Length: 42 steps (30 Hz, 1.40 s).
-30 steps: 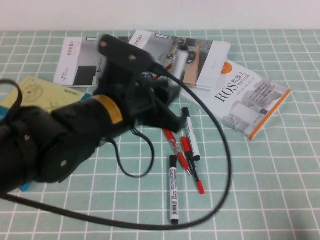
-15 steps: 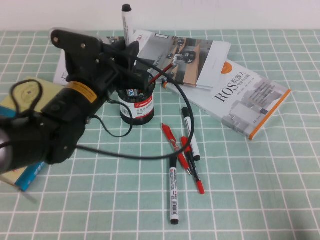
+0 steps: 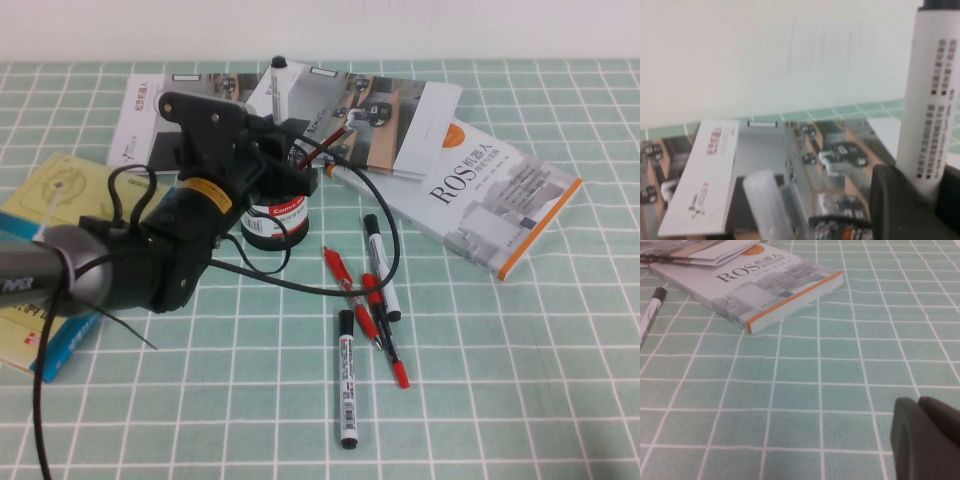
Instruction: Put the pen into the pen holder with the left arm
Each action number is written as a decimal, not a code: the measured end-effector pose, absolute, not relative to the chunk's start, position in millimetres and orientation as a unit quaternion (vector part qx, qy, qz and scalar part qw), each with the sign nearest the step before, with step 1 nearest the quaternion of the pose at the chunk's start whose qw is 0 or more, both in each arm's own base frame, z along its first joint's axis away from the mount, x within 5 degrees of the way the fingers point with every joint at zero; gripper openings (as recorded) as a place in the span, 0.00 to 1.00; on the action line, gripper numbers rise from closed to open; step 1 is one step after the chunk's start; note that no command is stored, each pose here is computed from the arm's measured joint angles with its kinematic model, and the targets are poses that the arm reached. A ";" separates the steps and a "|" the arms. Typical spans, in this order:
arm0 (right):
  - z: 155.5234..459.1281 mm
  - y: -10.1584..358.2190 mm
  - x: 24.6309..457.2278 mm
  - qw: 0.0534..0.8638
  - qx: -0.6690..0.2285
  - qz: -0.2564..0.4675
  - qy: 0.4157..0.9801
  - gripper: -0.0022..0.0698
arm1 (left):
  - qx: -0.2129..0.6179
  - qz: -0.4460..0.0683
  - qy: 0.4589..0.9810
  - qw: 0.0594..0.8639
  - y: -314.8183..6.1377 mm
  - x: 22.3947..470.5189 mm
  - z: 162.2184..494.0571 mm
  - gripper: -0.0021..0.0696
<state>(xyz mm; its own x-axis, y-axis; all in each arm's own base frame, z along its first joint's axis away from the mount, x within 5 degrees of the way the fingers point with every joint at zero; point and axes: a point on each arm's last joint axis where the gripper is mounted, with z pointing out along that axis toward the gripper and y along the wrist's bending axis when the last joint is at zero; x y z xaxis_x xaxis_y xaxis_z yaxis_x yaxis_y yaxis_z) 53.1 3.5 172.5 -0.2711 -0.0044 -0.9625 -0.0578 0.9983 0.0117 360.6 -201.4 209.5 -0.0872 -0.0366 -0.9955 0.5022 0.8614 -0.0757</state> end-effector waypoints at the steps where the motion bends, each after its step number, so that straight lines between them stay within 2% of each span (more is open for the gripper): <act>1: 172.5 3.5 53.1 0.603 -0.020 0.022 0.797 0.00 | 0.164 -0.205 0.710 0.653 -201.5 361.1 207.0 0.19; 7: 172.5 3.5 53.1 0.603 -0.020 0.022 0.797 0.00 | 0.180 -0.189 0.712 0.652 -201.8 361.7 204.2 0.21; 9: 172.5 3.5 53.1 0.603 -0.020 0.022 0.797 0.00 | 0.183 -0.186 0.714 0.650 -201.9 361.9 203.7 0.28; 12: 172.5 3.5 53.1 0.603 -0.020 0.022 0.797 0.00 | 0.172 -0.184 0.721 0.645 -200.4 362.6 202.5 0.46; 14: 172.5 3.5 53.1 0.603 -0.020 0.022 0.797 0.00 | 0.165 -0.180 0.723 0.646 -199.2 363.3 202.4 0.54; 17: 172.5 3.5 53.1 0.603 -0.020 0.022 0.797 0.00 | 0.165 -0.171 0.727 0.644 -198.0 363.8 201.5 0.60; 21: 172.5 3.5 53.1 0.603 -0.020 0.022 0.797 0.00 | 0.176 -0.158 0.745 0.623 -195.0 359.7 209.9 0.60; 23: 172.5 3.5 53.1 0.603 -0.020 0.022 0.797 0.00 | 0.179 -0.157 0.752 0.615 -191.9 353.5 226.8 0.57; 26: 172.5 3.5 53.1 0.603 -0.020 0.022 0.797 0.00 | 0.182 -0.156 0.762 0.602 -184.5 339.1 258.0 0.44; 29: 172.5 3.5 53.1 0.603 -0.020 0.022 0.797 0.00 | 0.184 -0.157 0.764 0.598 -174.5 320.0 292.7 0.20; 31: 172.5 3.5 53.1 0.603 -0.020 0.022 0.797 0.00 | 0.186 -0.158 0.762 0.600 -166.4 304.5 316.2 0.10; 33: 172.5 3.5 53.1 0.603 -0.020 0.022 0.797 0.00 | 0.185 -0.161 0.757 0.606 -157.5 287.8 338.3 0.06; 36: 172.5 3.5 53.1 0.603 -0.020 0.022 0.797 0.00 | 0.183 -0.164 0.749 0.615 -142.3 259.8 354.0 0.04; 39: 172.5 3.5 53.1 0.603 -0.020 0.022 0.797 0.00 | 0.178 -0.170 0.741 0.624 -125.8 229.6 357.1 0.03; 42: 172.5 3.5 53.1 0.603 -0.020 0.022 0.797 0.00 | 0.159 -0.186 0.746 0.620 -108.1 197.3 345.1 0.03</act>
<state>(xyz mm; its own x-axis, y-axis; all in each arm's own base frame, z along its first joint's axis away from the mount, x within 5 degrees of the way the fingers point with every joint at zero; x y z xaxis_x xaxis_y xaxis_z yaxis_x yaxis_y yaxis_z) 53.1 3.5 172.5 -0.2711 -0.0044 -0.9625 -0.0578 0.9983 0.0117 197.3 -108.1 345.1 -0.1806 0.0068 -0.9835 0.4671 0.8806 -0.0797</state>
